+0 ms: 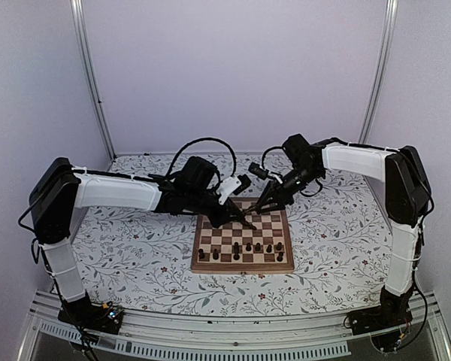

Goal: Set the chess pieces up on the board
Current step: Pick up the chess piece from the chessboard, then place the chess piece on the chessboard.

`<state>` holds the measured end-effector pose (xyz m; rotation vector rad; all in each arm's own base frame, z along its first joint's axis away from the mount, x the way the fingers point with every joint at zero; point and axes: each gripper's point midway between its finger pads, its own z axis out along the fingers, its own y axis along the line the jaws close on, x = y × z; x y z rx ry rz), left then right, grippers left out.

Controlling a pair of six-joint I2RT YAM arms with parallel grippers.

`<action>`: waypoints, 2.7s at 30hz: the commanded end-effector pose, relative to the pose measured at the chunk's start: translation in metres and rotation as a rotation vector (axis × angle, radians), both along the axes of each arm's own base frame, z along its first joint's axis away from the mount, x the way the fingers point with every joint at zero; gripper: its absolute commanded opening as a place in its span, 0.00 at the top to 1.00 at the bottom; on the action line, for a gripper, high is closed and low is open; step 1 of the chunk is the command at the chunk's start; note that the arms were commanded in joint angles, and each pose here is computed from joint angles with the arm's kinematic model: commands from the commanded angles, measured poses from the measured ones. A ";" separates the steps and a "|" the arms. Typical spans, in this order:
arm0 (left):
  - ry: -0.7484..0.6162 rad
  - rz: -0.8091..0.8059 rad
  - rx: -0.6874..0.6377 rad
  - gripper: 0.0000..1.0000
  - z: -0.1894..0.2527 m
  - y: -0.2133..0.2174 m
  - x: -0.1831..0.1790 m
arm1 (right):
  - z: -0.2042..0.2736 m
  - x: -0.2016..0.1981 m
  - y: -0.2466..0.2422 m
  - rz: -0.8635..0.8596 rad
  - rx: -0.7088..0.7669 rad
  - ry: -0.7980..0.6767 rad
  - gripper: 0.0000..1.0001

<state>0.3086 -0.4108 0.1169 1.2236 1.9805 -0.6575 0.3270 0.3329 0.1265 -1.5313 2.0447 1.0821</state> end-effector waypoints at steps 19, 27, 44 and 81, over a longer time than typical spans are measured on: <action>-0.030 0.058 -0.040 0.94 0.024 0.006 0.010 | -0.028 0.027 -0.011 -0.100 -0.120 -0.033 0.97; -0.026 0.078 -0.019 0.95 0.024 0.010 0.013 | -0.054 0.043 -0.024 -0.172 -0.210 -0.044 0.95; 0.083 0.051 -0.046 0.95 0.038 0.009 -0.004 | -0.001 0.028 -0.034 -0.115 -0.151 -0.154 0.58; 0.364 -0.132 -0.150 0.94 0.053 -0.005 -0.043 | 0.059 -0.061 -0.004 0.277 -0.397 -0.740 0.53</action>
